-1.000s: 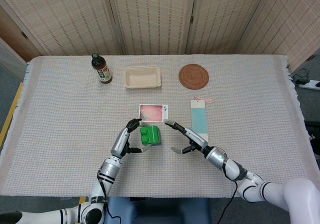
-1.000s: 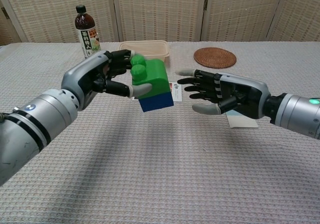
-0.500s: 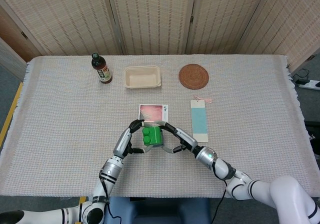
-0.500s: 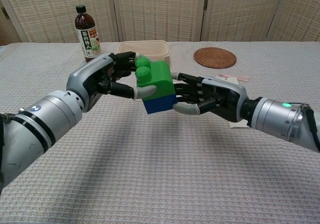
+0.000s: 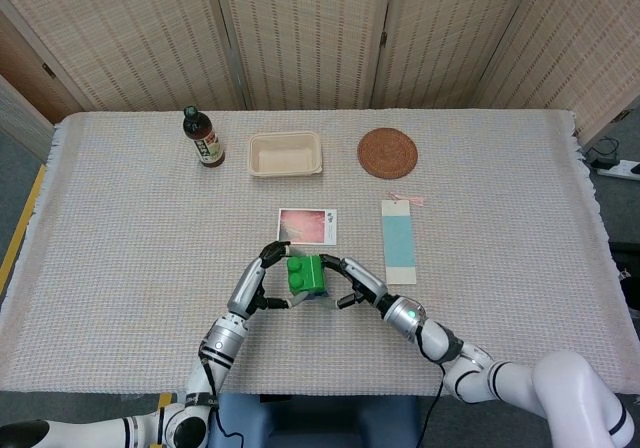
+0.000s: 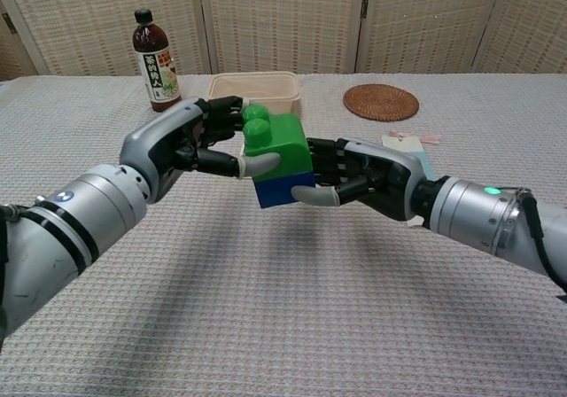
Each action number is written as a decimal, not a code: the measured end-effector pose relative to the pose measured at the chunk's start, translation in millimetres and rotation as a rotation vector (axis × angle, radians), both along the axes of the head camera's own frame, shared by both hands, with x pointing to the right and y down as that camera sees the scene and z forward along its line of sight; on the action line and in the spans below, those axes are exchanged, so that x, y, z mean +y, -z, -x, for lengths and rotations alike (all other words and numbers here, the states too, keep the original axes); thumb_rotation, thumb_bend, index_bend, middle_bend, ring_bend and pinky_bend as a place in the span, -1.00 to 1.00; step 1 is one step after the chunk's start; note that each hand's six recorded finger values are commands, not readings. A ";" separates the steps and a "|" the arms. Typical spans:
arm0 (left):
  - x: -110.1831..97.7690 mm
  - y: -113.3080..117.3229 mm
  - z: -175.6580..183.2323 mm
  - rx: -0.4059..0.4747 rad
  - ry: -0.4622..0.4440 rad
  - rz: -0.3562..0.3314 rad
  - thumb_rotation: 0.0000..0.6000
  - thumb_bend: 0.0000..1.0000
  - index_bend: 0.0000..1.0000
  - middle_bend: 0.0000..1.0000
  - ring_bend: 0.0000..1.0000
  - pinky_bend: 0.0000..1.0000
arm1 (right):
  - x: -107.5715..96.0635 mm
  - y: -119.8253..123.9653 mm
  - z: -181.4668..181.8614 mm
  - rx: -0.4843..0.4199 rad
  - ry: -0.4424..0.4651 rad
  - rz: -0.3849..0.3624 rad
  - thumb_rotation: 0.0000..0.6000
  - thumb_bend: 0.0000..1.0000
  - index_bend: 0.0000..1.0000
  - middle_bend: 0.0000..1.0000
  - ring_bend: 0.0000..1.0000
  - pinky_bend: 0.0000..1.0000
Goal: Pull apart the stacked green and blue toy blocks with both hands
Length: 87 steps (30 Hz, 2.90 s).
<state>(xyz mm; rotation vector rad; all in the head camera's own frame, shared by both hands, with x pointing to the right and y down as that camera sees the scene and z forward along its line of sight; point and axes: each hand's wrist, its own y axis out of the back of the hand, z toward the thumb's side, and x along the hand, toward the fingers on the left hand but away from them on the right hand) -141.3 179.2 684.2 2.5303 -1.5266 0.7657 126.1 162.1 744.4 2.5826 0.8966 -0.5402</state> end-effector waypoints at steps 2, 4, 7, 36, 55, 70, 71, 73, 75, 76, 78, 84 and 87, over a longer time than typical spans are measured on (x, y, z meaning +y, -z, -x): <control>0.1 0.4 -0.3 0.003 0.000 0.001 1.00 -0.28 0.12 0.32 -0.71 -1.00 | -0.8 -0.9 0.3 0.005 -0.008 -0.002 1.00 -0.19 -0.22 -0.19 -0.55 -1.00; 0.6 0.2 -0.4 0.004 0.000 0.003 1.00 -0.27 0.12 0.32 -0.71 -1.00 | -1.7 -1.3 0.9 0.008 -0.016 -0.007 1.00 -0.19 -0.17 -0.16 -0.50 -0.98; 2.0 -0.7 -0.6 0.006 -0.003 0.009 1.00 -0.27 0.12 0.32 -0.71 -1.00 | -3.7 -1.5 2.0 0.010 -0.035 -0.016 1.00 -0.19 -0.08 -0.09 -0.42 -0.94; -15.3 18.0 3.4 0.063 0.039 -0.059 1.00 -0.27 0.13 0.32 -0.70 -1.00 | 5.0 -18.1 -9.7 0.125 -0.035 -0.091 1.00 -0.19 0.43 0.30 -0.10 -0.82; 1.2 -7.2 73.2 -0.058 0.051 -0.088 1.00 -0.27 0.14 0.34 -0.65 -1.00 | -46.1 42.6 -128.2 0.476 0.095 -0.441 1.00 -0.19 0.43 0.30 -0.10 -0.82; 41.4 -51.2 110.8 -0.161 -0.042 -0.101 1.00 -0.27 0.15 0.36 -0.63 -1.00 | -22.1 42.9 -183.3 0.728 0.260 -0.430 1.00 -0.19 0.43 0.30 -0.13 -0.82; 43.7 -53.2 111.2 -0.160 -0.044 -0.095 1.00 -0.27 0.15 0.36 -0.63 -1.00 | -20.3 41.5 -185.7 0.740 0.266 -0.426 1.00 -0.19 0.43 0.30 -0.13 -0.82; 47.5 -57.7 111.8 -0.154 -0.041 -0.079 1.00 -0.27 0.15 0.36 -0.63 -1.00 | -18.3 39.8 -190.3 0.755 0.266 -0.418 1.00 -0.19 0.43 0.30 -0.13 -0.82; 50.4 -62.0 111.8 -0.152 -0.039 -0.067 1.00 -0.27 0.15 0.36 -0.63 -1.00 | -17.8 38.8 -193.0 0.766 0.266 -0.417 1.00 -0.19 0.43 0.30 -0.13 -0.82; 51.6 -63.7 111.5 -0.149 -0.038 -0.062 1.00 -0.27 0.15 0.36 -0.63 -1.00 | -17.5 38.3 -193.7 0.768 0.267 -0.416 1.00 -0.19 0.43 0.30 -0.13 -0.82; 53.9 -67.2 109.9 -0.141 -0.036 -0.051 1.00 -0.27 0.14 0.36 -0.63 -1.00 | -17.6 38.5 -193.6 0.766 0.263 -0.418 1.00 -0.19 0.43 0.30 -0.13 -0.82; 52.3 -72.3 108.8 -0.135 -0.048 -0.039 1.00 -0.27 -0.08 0.13 -0.75 -1.00 | -14.8 39.2 -192.5 0.749 0.264 -0.418 1.00 -0.19 -0.05 -0.15 -0.41 -0.89; 52.8 -74.1 109.6 -0.132 -0.076 -0.022 1.00 -0.29 -0.50 -0.50 -0.97 -1.00 | -12.1 39.9 -194.9 0.748 0.296 -0.395 1.00 -0.19 -0.75 -0.65 -0.75 -0.99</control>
